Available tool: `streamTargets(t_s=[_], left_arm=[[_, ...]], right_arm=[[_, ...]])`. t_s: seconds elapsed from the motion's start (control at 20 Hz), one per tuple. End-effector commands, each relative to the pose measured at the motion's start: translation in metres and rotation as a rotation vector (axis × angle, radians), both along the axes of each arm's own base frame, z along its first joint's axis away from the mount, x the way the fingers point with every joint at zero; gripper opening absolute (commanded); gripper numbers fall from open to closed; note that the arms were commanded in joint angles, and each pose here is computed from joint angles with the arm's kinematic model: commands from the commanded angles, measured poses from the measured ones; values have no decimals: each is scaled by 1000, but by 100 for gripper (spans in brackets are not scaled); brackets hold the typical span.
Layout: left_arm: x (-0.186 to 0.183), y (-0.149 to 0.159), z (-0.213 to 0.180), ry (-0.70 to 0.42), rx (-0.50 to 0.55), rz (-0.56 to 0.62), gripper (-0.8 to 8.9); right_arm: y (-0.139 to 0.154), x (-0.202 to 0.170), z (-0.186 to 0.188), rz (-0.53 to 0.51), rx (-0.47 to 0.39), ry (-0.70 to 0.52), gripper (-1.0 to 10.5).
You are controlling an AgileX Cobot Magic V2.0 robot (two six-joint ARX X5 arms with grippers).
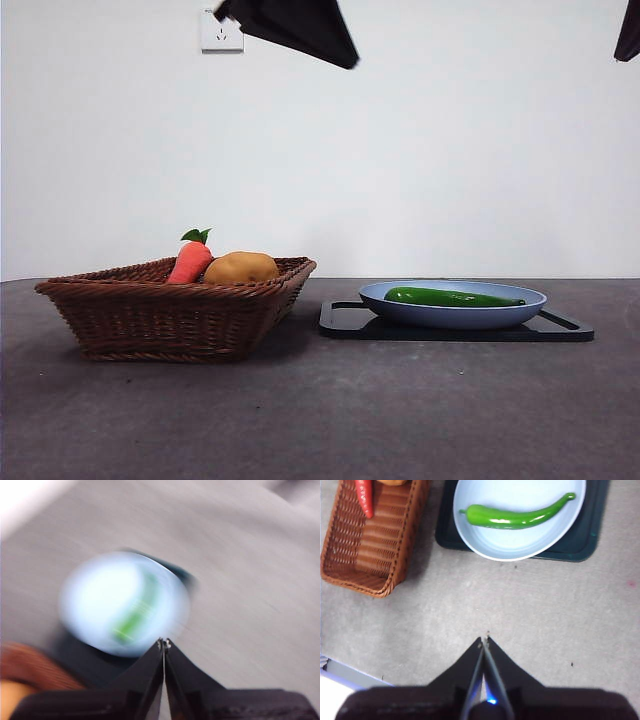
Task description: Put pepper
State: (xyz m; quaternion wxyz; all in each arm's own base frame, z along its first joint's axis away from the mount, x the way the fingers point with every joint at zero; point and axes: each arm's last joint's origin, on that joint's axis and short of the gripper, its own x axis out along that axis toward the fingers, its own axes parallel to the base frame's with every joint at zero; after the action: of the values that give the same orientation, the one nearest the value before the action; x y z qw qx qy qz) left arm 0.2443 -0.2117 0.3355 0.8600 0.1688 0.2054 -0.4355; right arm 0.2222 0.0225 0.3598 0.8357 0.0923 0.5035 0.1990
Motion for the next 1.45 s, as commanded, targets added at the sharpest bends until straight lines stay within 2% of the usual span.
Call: streamTargets(t_s=[0.05, 0.35, 0.55, 0.75, 0.95, 1.15, 1.45], left_arm=[[12, 16, 24, -118, -98, 83, 8], [-7, 114, 86, -362, -210, 341, 8], [-41, 174, 92, -479, -216, 542, 8], [-76, 210, 40, -543, -191, 719, 8], [-104, 223, -33, -527, -204, 819, 8], [-126, 224, -90, -488, -221, 861, 8], [-140, 224, -139, -465, -257, 890, 8]], right_arm=[[-3, 4, 3, -20, 2, -10, 11], [-18, 5, 3, -83, 2, -11, 11], [-26, 5, 3, -123, 2, -11, 10], [-33, 4, 3, -150, 1, -11, 11], [-38, 4, 3, -177, -1, -11, 10], [-45, 3, 3, -208, -1, -11, 11], [-53, 3, 3, -242, -2, -11, 10]])
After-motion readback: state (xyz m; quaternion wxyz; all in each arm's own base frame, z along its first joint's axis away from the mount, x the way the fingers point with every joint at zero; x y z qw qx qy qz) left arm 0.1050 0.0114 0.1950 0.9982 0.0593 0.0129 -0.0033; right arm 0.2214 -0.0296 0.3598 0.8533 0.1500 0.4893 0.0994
